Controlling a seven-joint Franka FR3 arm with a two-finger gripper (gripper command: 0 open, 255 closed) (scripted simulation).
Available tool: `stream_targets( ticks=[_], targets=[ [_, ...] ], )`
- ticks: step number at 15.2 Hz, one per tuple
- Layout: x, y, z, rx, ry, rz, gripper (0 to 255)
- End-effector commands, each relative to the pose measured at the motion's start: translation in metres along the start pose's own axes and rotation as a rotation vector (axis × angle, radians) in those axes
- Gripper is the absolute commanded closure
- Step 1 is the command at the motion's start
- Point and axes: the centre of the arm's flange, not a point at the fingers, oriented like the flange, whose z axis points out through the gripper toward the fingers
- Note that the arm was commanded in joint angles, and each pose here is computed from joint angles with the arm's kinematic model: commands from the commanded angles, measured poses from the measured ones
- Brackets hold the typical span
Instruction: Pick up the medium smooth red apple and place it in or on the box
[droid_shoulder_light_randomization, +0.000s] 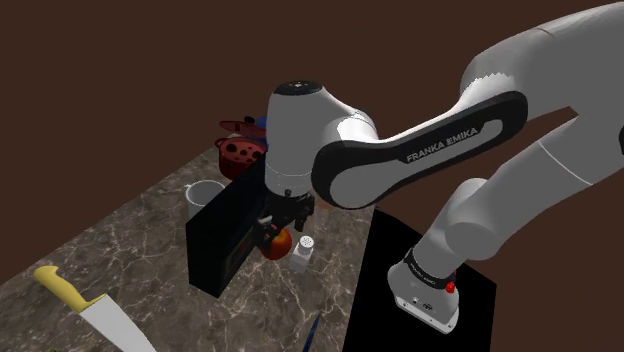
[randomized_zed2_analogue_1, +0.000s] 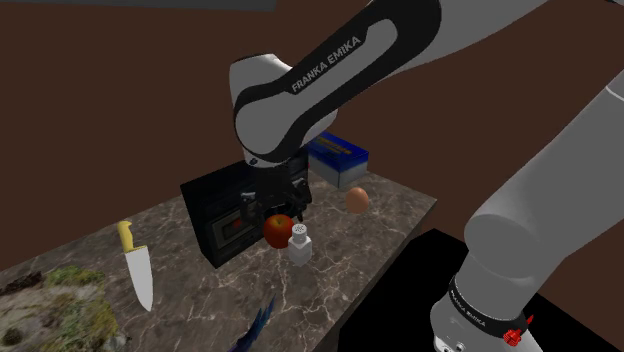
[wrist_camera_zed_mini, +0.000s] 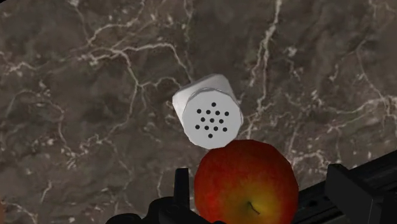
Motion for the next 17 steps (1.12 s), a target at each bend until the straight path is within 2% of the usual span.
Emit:
stream_targets(
  ticks=[1, 4, 11, 12, 17],
  targets=[
    [0.0, 0.001, 0.012, 0.001, 0.001, 0.001, 0],
    [0.0, 0.001, 0.026, 0.001, 0.001, 0.001, 0],
    [0.0, 0.001, 0.026, 0.001, 0.001, 0.001, 0],
    [0.0, 0.001, 0.026, 0.001, 0.001, 0.001, 255],
    [0.0, 0.0, 0.026, 0.001, 0.001, 0.001, 255]
  ],
)
